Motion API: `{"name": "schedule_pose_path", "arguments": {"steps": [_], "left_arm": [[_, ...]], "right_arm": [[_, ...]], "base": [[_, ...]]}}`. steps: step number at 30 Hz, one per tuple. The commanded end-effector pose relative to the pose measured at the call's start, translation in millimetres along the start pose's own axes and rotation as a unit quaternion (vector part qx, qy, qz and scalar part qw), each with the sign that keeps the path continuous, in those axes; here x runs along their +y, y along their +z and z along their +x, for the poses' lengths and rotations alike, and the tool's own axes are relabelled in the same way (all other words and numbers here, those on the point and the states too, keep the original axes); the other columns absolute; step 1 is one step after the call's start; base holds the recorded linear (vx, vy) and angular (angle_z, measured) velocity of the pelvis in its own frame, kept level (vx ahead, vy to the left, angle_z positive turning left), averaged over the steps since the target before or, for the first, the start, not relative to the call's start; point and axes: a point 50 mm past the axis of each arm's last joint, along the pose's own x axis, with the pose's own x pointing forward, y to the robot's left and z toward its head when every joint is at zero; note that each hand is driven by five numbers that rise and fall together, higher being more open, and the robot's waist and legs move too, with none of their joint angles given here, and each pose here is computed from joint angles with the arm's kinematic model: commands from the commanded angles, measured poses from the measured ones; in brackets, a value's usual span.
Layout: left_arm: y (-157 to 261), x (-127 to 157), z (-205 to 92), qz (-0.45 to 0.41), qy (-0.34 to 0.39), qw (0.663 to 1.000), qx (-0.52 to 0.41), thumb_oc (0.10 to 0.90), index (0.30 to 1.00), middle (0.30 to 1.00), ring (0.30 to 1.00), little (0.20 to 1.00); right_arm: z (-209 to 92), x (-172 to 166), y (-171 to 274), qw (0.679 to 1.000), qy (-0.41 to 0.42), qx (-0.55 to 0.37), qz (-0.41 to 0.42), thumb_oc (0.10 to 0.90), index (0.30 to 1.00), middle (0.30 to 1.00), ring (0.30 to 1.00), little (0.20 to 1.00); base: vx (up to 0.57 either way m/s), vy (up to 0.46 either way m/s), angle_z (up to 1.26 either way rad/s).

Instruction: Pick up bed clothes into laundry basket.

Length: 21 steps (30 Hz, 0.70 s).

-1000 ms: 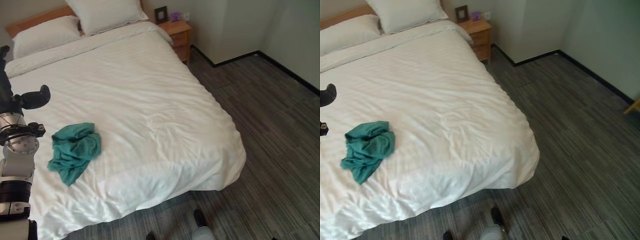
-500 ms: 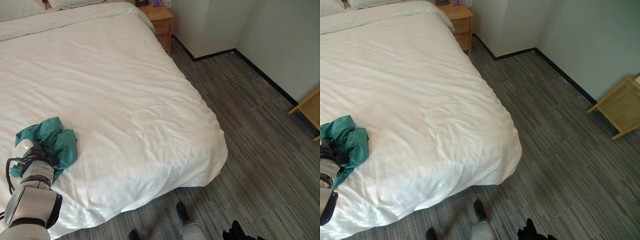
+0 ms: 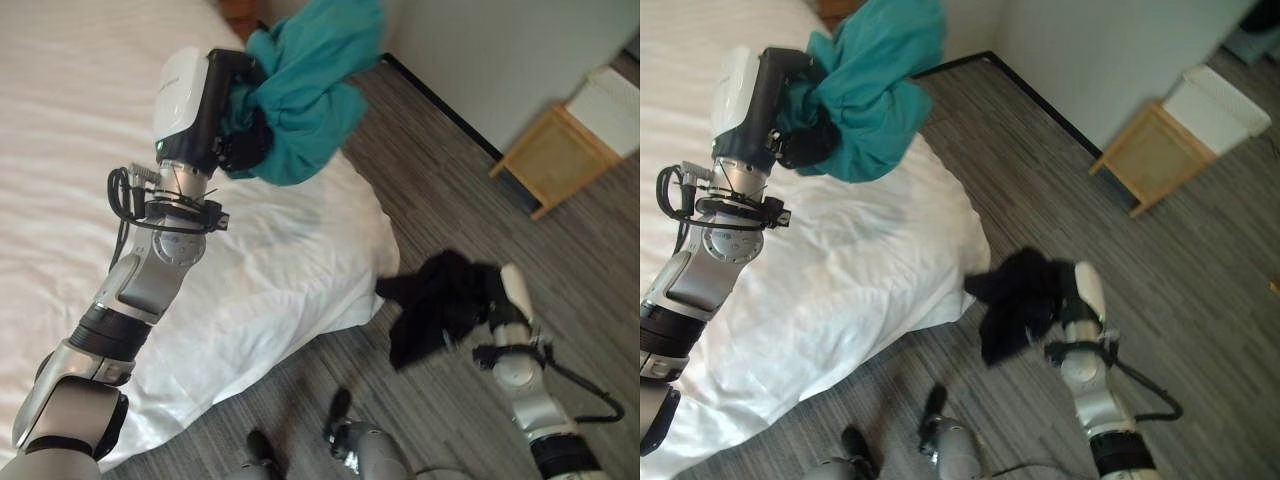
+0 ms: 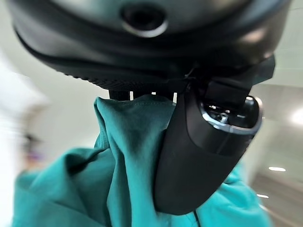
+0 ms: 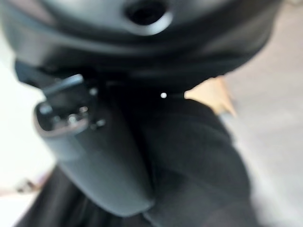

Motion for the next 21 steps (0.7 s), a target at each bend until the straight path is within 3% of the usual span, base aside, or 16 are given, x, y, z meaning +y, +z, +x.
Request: {"name": "schedule_pose_path", "arguments": {"steps": [1, 6, 12, 13, 14, 17, 18, 21], "left_arm": [[-14, 66, -1, 0.046, 0.157, 0.986, 0.001, 0.400, 0.300, 0.300, 0.300, 0.300], [-17, 75, -44, 0.032, 0.173, 0.984, 0.014, 0.400, 0.300, 0.300, 0.300, 0.300], [-45, 21, -92, -0.048, 0.094, 0.986, 0.133, 0.400, 0.300, 0.300, 0.300, 0.300], [-53, -5, -109, -0.070, 0.049, 0.980, 0.178, 0.400, 0.300, 0.300, 0.300, 0.300], [-53, -6, -109, -0.070, 0.050, 0.980, 0.178, 0.400, 0.300, 0.300, 0.300, 0.300], [-59, -45, -133, -0.095, -0.006, 0.967, 0.236, 0.400, 0.300, 0.300, 0.300, 0.300], [-66, -63, -158, -0.094, -0.042, 0.953, 0.286, 0.400, 0.300, 0.300, 0.300, 0.300], [-70, -75, -174, -0.098, -0.061, 0.940, 0.321, 0.400, 0.300, 0.300, 0.300, 0.300]], "right_arm": [[-10, -86, -63, 0.976, -0.123, 0.121, -0.131, 0.400, 0.300, 0.300, 0.300, 0.300], [-13, -81, -44, 0.979, -0.131, 0.081, -0.132, 0.400, 0.300, 0.300, 0.300, 0.300], [-7, -77, -5, 0.983, -0.151, -0.009, -0.109, 0.400, 0.300, 0.300, 0.300, 0.300], [-1, -75, 10, 0.982, -0.147, -0.044, -0.106, 0.400, 0.300, 0.300, 0.300, 0.300], [-1, -76, 10, 0.982, -0.147, -0.044, -0.107, 0.400, 0.300, 0.300, 0.300, 0.300], [6, -57, 31, 0.981, -0.103, -0.097, -0.130, 0.400, 0.300, 0.300, 0.300, 0.300], [7, -42, 34, 0.982, -0.070, -0.104, -0.143, 0.400, 0.300, 0.300, 0.300, 0.300], [7, -32, 35, 0.982, -0.050, -0.107, -0.150, 0.400, 0.300, 0.300, 0.300, 0.300]], "base": [[-0.28, -0.057, -1.10], [-0.23, -0.188, -2.17], [-0.05, -0.326, -1.30], [0.05, -0.361, -0.72], [0.07, -0.370, -0.89], [0.03, -0.285, -1.11], [0.04, -0.269, -1.72], [0.06, -0.163, -1.09]]}}
